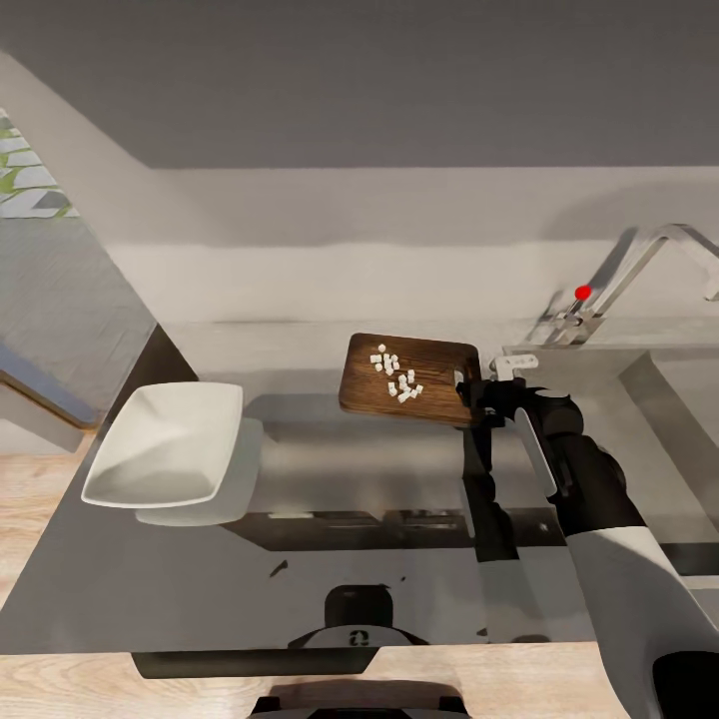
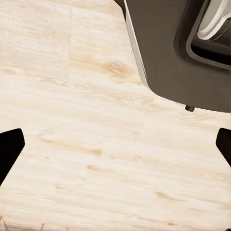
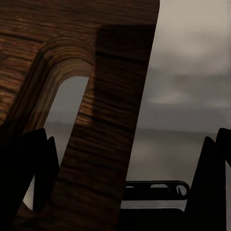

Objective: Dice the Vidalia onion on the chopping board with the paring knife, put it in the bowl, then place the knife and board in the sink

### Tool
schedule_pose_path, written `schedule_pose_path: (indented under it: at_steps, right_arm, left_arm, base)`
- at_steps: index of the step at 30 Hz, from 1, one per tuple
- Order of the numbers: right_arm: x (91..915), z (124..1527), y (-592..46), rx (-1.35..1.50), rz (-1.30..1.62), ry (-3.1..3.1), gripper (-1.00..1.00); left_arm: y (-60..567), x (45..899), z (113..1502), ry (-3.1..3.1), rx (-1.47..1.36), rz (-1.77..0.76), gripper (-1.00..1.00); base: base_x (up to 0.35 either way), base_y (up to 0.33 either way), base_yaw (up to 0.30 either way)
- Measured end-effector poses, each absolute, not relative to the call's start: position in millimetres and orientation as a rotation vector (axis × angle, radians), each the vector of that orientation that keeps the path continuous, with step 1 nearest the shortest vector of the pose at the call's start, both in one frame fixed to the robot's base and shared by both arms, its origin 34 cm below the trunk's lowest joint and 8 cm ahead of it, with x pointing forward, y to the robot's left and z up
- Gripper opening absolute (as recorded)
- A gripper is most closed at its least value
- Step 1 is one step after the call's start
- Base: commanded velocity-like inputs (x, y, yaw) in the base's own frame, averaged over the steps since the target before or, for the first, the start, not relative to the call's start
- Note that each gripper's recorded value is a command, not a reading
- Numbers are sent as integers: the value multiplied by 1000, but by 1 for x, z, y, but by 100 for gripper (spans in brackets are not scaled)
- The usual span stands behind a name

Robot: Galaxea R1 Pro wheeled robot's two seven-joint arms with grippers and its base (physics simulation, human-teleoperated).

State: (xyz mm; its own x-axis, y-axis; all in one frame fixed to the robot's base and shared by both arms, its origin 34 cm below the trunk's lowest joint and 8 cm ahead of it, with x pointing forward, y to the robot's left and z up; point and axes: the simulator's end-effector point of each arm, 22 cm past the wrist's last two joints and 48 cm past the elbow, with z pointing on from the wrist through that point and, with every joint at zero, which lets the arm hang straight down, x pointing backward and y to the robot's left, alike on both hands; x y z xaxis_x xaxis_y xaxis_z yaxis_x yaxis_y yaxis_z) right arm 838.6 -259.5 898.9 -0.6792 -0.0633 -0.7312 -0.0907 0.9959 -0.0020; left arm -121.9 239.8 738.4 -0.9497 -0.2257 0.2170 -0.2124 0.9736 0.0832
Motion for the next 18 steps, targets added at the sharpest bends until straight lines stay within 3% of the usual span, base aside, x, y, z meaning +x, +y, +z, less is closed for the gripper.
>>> schedule_pose_path:
  at_steps: [18]
  right_arm:
    - [835,899,-263,-102,34,2336,-100]
  left_arm:
    - [239,-115,733,-2918,329,-83,100]
  base:
    - [0,0,0]
